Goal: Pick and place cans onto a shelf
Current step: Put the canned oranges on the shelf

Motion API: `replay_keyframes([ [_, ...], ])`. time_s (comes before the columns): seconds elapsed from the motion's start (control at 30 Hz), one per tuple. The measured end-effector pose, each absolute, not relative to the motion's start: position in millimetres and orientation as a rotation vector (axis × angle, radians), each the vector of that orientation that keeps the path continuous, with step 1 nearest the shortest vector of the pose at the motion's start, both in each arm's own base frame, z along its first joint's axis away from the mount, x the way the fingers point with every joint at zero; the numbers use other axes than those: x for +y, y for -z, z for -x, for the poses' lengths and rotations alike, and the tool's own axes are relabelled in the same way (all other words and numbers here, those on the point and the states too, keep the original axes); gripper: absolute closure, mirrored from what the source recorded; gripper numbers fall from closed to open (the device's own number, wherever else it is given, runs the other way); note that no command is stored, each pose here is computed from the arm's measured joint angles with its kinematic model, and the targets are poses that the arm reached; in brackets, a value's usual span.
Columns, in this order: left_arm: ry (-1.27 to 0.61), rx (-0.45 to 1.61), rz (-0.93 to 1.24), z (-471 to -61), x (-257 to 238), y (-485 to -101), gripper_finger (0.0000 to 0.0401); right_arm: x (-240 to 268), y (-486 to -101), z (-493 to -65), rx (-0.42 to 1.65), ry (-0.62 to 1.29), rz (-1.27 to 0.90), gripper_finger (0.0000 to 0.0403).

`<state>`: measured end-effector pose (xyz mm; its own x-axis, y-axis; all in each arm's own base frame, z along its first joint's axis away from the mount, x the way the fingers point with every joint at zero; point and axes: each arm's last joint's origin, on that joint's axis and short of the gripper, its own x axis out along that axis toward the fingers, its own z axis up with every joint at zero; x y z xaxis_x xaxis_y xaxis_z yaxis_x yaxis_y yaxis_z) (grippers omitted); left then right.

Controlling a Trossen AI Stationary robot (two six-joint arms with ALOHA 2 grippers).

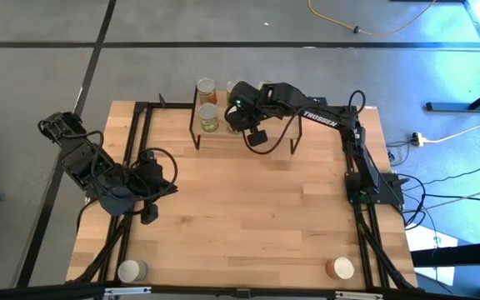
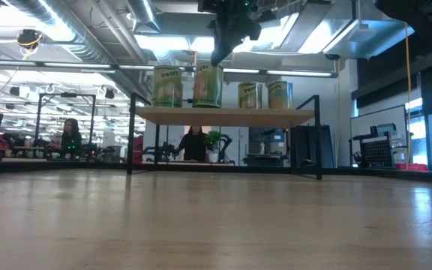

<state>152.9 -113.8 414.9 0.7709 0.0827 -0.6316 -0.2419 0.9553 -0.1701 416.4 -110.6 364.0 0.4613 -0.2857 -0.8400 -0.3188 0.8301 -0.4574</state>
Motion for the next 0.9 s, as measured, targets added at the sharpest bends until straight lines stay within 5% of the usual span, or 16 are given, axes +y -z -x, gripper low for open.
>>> replay_keyframes([
  [0.37, -0.164, 0.682, 0.254, -152.7, -114.2, -414.6, 0.0373, -110.6, -364.1, -416.6, 1.11, -0.024, 0.629, 0.0397],
  [0.9, -0.157, 0.688, 0.258, -152.7, -114.5, -414.5, 0.0373, -111.3, -366.9, -420.8, 1.062, 0.001, 0.635, 0.0356],
])
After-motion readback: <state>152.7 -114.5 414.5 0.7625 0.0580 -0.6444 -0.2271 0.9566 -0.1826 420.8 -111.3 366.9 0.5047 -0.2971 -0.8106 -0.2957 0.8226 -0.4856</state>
